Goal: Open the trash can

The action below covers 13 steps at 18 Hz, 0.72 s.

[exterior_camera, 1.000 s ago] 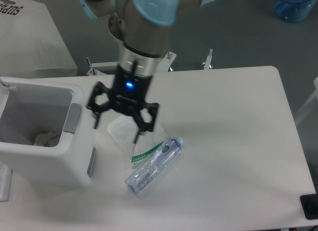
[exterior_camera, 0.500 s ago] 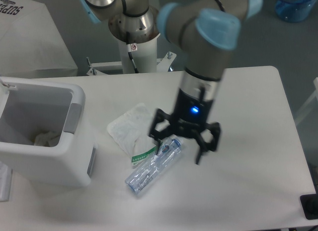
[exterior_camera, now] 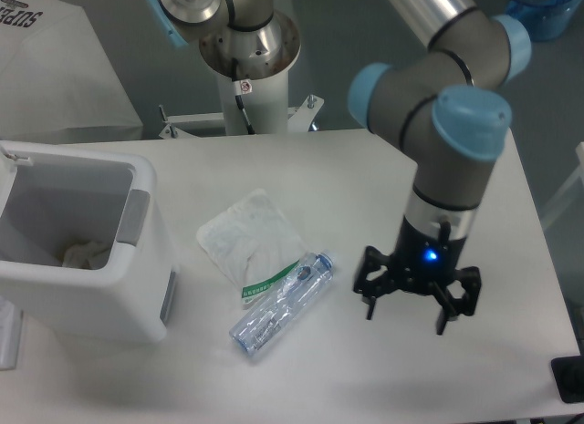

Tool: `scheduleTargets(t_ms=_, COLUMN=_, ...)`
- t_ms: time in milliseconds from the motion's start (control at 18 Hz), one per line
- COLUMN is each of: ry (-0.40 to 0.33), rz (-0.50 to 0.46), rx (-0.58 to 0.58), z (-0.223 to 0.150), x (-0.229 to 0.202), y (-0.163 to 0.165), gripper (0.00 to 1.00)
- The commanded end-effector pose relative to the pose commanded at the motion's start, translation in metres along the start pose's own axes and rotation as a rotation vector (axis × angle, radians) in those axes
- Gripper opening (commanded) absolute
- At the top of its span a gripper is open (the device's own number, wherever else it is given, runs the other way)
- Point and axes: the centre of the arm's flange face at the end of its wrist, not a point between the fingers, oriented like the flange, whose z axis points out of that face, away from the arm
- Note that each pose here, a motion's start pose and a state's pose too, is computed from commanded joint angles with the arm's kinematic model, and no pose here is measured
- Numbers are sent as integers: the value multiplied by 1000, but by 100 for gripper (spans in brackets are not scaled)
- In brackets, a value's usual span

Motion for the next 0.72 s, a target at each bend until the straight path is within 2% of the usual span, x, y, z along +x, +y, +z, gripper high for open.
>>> scheduleTargets(t_ms=111, ry=-35, rz=34, rx=-51, z=4, x=-5, y=1, gripper=100)
scheduleTargets(t_ms=278, ry=-14, rz=49, rx=-73, z=5, x=-8, y=0, gripper=100)
scheduleTargets(t_ms=500, ry=32, rz=259, rx=-143, z=4, x=-7, y=7, gripper=100)
scheduleTargets(t_ms=722, ry=35, rz=273, rx=-161, z=8, x=-5, y=8, gripper=100)
